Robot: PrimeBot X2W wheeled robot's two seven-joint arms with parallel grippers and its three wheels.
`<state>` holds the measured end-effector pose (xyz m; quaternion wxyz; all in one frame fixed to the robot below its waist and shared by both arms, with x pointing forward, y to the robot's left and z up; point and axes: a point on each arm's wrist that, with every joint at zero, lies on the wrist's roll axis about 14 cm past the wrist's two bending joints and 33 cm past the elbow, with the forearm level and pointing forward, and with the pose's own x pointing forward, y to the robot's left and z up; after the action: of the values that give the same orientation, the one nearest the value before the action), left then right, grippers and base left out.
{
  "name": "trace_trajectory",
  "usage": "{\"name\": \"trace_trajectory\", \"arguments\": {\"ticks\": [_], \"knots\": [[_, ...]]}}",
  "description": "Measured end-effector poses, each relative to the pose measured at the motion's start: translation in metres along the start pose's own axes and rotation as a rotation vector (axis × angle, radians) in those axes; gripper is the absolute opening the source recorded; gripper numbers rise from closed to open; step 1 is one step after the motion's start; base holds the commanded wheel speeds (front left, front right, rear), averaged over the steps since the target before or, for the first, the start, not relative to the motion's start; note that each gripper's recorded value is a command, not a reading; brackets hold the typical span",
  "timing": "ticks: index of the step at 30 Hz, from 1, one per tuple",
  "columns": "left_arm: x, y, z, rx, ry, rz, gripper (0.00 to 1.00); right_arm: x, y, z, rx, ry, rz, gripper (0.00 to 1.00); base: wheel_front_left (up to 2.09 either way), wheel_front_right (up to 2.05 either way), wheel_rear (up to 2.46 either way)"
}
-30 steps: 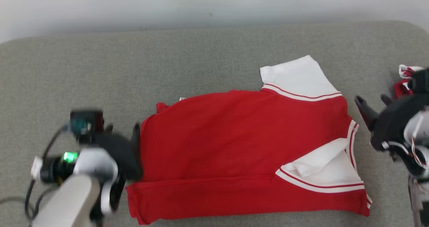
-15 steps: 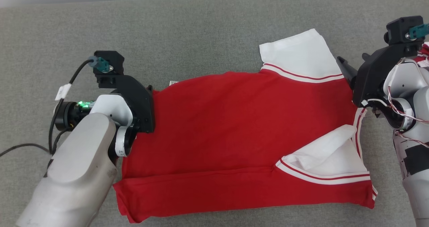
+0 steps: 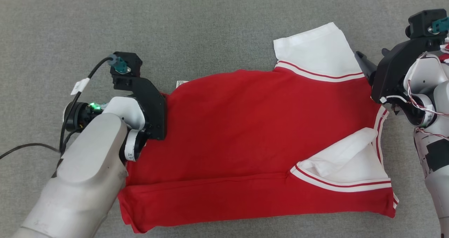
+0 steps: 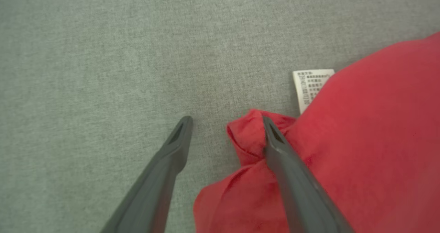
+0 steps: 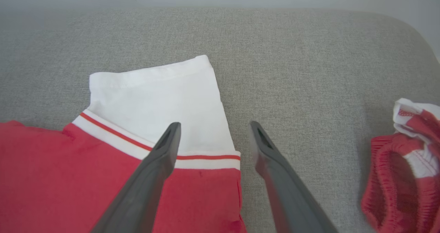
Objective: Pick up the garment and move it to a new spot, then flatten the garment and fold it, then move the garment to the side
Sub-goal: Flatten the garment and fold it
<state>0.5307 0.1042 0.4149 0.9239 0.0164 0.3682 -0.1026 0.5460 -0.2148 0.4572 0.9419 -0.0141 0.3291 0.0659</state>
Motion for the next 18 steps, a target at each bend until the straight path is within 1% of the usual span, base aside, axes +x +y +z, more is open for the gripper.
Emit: {"name": "trace_trajectory", "arguments": {"ticks": [2,3,4,8,14,16,18], "knots": [[0.003,-0.002,-0.003,0.006,0.019,-0.006,1.00,0.003,0.001,-0.002,-0.001,0.007,0.002,1.00,0.00,0.00,0.00],[0.004,-0.002,-0.004,0.011,0.027,-0.006,0.81,0.005,0.001,-0.003,-0.001,0.010,0.004,1.00,0.00,0.00,0.00],[0.007,0.000,-0.005,0.020,0.043,-0.002,0.00,0.007,0.002,-0.002,-0.004,0.014,0.006,1.00,0.00,0.00,0.00],[0.012,0.002,-0.004,0.005,0.042,0.002,0.00,0.014,0.001,0.003,-0.004,0.017,0.007,1.00,0.00,0.00,0.00],[0.021,0.007,0.009,-0.067,0.009,-0.014,0.00,0.033,-0.004,0.009,-0.004,0.055,-0.009,1.00,0.00,0.00,0.00],[0.025,0.006,0.012,-0.104,0.004,-0.036,0.00,0.042,-0.006,0.010,-0.004,0.068,-0.016,1.00,0.00,0.00,0.00],[0.028,0.005,0.016,-0.118,-0.005,-0.049,0.00,0.051,-0.005,0.011,-0.002,0.072,-0.015,1.00,0.00,0.00,0.00]]}}
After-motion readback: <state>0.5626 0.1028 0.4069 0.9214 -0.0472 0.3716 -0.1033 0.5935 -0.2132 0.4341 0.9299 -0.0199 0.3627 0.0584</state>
